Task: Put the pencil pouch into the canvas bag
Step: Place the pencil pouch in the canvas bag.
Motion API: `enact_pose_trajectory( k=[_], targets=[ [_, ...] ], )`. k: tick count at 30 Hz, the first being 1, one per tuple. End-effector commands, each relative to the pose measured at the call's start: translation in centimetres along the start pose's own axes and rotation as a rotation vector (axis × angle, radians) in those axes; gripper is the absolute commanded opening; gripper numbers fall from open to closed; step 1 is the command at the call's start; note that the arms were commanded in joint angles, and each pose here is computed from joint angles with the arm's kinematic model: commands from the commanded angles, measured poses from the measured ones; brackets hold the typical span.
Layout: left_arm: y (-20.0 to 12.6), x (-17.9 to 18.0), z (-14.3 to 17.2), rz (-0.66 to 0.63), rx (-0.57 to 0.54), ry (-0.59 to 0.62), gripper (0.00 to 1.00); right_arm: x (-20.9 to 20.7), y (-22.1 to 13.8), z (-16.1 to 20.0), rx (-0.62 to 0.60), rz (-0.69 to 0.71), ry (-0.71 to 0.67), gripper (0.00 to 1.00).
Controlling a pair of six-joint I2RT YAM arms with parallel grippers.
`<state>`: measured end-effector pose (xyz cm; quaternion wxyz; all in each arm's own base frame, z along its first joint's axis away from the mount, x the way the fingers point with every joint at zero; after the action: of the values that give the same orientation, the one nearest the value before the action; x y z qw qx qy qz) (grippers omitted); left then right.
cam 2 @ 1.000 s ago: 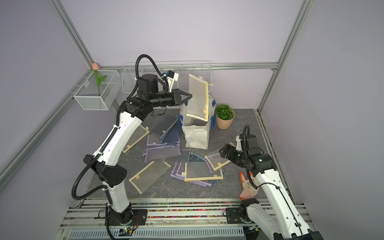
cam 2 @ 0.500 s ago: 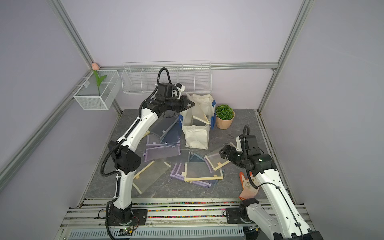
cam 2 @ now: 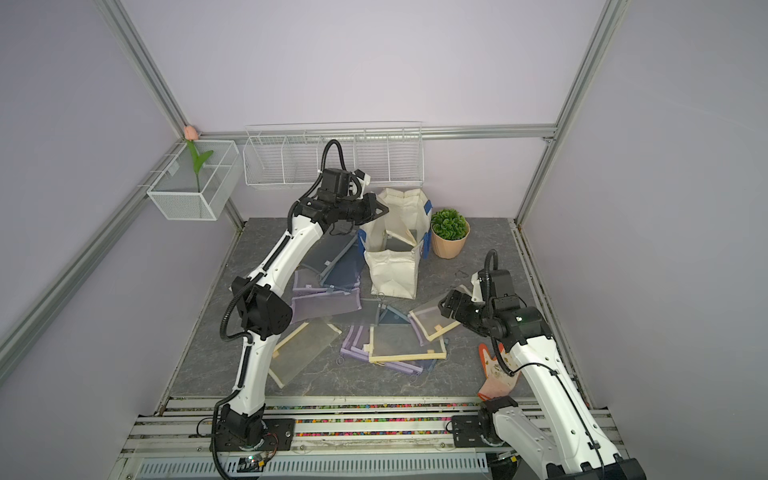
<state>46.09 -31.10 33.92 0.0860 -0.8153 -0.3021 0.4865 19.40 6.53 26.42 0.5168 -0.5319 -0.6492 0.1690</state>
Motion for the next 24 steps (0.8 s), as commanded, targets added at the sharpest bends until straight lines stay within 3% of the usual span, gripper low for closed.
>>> enact_pose_trajectory(
  k=[1,2,6,9,17,24],
  targets=[
    [0.5,0.1,0.4,-0.027,0.008,0.045,0.00,-0.2,0.3,0.1,-0.002,-0.008,0.009,0.90],
    [0.4,0.2,0.4,-0.042,0.006,0.048,0.01,-0.2,0.4,0.1,-0.001,-0.008,0.012,0.90],
    [-0.3,0.3,0.5,-0.096,0.000,0.070,0.42,-0.4,0.5,0.3,-0.001,-0.005,0.014,0.90],
    [-1.3,-0.1,0.6,-0.131,-0.006,0.093,0.58,-0.5,0.6,0.5,0.004,-0.001,0.010,0.90],
    [-6.2,-2.9,1.1,-0.191,-0.065,0.188,0.64,-0.7,1.6,0.3,0.019,0.008,-0.003,0.91],
    [-5.1,-3.3,1.6,-0.201,-0.034,0.166,0.67,-0.1,2.6,-0.6,0.031,-0.014,-0.006,0.91]
  ],
)
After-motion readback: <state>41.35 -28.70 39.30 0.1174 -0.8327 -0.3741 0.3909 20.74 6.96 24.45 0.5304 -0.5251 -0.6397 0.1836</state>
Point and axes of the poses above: each gripper's point midway between its finger pads, its own y axis out along the fingers, its own x axis along the line the jaws close on, z = x × y, the point moved 9 cm from there along -y, back along the fingers, and after that the axes turned 5 degrees about -y, right-handed, at the moved point
